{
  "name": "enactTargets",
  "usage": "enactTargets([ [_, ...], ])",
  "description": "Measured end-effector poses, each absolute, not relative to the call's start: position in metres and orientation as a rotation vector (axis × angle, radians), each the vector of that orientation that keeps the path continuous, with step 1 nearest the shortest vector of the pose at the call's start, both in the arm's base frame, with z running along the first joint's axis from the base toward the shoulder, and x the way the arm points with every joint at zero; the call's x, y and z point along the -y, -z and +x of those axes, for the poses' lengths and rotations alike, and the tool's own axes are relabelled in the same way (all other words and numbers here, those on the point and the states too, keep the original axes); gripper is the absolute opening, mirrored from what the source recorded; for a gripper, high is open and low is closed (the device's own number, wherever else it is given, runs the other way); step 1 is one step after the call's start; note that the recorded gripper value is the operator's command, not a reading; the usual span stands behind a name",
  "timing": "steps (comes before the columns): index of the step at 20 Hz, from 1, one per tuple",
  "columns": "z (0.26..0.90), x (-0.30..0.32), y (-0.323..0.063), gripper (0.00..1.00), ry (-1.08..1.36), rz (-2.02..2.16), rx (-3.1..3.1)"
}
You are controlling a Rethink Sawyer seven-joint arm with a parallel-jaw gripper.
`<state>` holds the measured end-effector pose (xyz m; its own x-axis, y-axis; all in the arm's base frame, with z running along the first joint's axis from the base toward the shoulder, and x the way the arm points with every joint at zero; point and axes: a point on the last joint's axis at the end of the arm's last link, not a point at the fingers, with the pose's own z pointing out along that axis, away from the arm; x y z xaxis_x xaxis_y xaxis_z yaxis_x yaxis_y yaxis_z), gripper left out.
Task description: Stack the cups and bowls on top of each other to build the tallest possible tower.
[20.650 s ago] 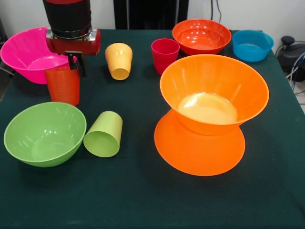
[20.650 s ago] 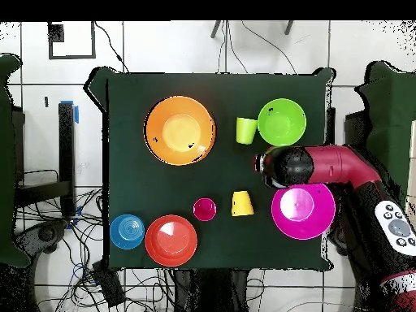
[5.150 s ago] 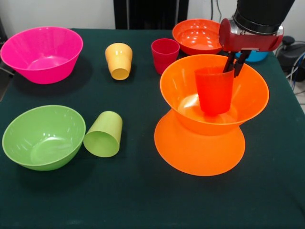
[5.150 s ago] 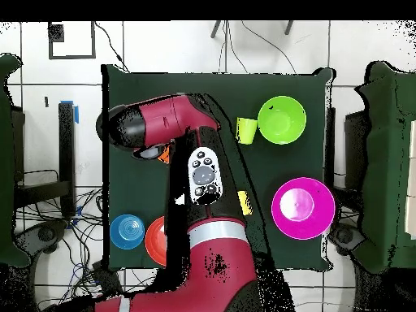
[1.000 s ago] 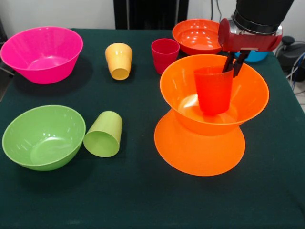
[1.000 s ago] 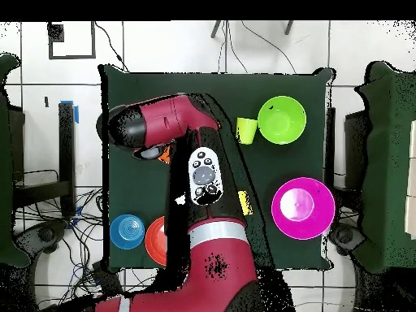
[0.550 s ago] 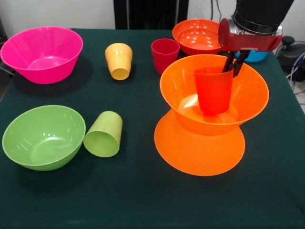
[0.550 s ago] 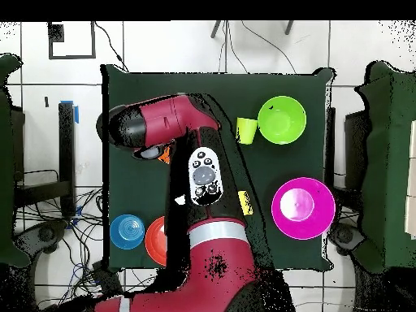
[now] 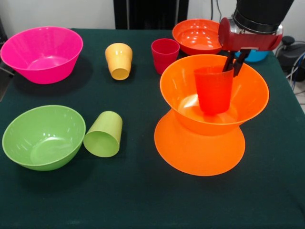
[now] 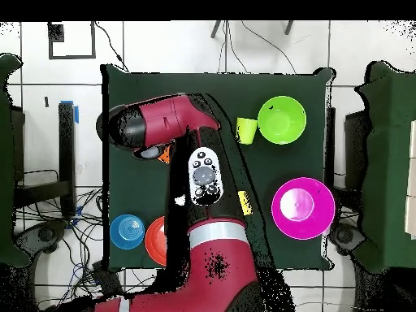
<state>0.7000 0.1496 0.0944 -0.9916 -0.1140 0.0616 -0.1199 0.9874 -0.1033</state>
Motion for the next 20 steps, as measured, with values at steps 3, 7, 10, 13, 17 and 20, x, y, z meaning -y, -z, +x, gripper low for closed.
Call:
enactTargets([
  [3, 0.7002, -0.1492, -0.0945, 0.00, -0.165, 0.180, 3.077],
  [7, 0.7003, -0.1478, -0.0948, 1.00, -0.165, 0.177, 3.077],
  [10, 0.7003, -0.1471, -0.0952, 1.00, -0.165, 0.176, 3.077],
  [13, 0.7006, -0.1471, -0.0964, 1.00, -0.166, 0.176, 3.078],
  [17, 0.7009, -0.1470, -0.0972, 1.00, -0.166, 0.176, 3.080],
  [20, 0.7012, -0.1470, -0.0982, 1.00, -0.166, 0.176, 3.081],
])
